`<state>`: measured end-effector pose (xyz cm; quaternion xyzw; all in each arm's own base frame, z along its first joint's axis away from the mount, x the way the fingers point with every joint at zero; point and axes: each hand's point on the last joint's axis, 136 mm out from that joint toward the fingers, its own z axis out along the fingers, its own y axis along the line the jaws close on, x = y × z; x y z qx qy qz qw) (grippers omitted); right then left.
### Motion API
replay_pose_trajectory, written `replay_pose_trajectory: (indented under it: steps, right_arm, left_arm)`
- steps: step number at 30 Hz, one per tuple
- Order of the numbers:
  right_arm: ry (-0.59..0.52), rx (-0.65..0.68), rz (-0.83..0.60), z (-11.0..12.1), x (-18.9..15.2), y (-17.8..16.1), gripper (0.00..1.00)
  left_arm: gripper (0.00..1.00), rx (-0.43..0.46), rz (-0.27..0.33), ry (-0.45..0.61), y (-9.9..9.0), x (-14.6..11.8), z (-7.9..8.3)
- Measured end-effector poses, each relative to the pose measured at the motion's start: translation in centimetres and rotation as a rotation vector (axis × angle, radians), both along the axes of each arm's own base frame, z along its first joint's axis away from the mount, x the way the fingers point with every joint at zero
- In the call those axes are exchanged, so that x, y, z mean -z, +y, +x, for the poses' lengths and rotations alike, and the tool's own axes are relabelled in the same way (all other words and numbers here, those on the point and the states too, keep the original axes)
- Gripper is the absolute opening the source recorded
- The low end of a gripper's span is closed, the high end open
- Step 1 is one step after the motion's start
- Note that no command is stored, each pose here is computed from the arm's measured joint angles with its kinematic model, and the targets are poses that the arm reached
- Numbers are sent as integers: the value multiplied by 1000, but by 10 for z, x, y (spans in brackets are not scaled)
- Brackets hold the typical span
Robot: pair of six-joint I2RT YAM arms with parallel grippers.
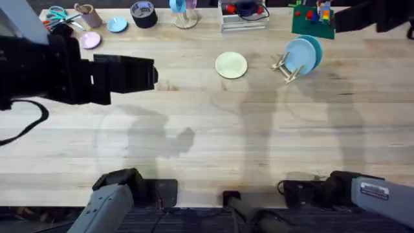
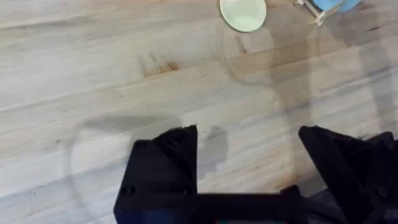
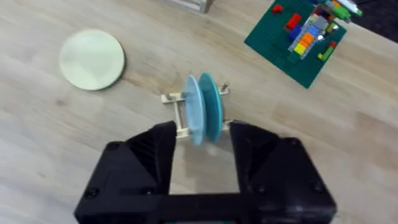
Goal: Pick up the plates from the table one by one and place each into a slot on the dish rack.
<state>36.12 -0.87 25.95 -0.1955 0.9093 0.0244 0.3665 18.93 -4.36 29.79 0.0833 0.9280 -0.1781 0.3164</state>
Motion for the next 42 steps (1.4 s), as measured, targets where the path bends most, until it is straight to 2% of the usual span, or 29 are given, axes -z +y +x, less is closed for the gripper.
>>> replay_pose_trajectory:
  steps: [4,6,12,17,25,26,27,31,32,35,38,42]
  right_arm:
    - [-3,67,67,-24,-18,5,671]
    - [4,94,97,-41,-25,8,845]
    - [70,166,169,-88,-32,17,983]
    - [87,190,191,-110,-35,21,993]
    - [55,196,197,-117,-43,22,994]
    - [56,198,198,-117,-43,22,994]
    - [57,200,200,-117,-43,22,994]
    - [57,202,202,-116,-43,22,995]
    - [57,203,202,-116,-43,22,995]
    - [57,203,202,-116,-43,22,995]
    - [57,203,202,-116,-43,22,995]
    - [58,203,202,-117,-43,22,995]
  left_arm:
    - [993,0,1,-4,0,0,1]
    - [993,0,1,-4,0,0,1]
    - [993,0,-3,12,-1,1,-2]
    - [993,0,-3,12,-1,1,-2]
    - [994,5,-10,11,-2,1,-2]
    - [900,4,-19,13,-3,0,-3]
    - [725,8,-24,12,-4,0,-3]
    - [127,14,-39,19,-7,0,-5]
    - [62,18,-44,21,-8,0,-6]
    - [42,34,-72,12,-13,-3,-6]
    - [40,52,-93,-20,-16,-9,-1]
    - [40,64,-123,-10,-18,-8,7]
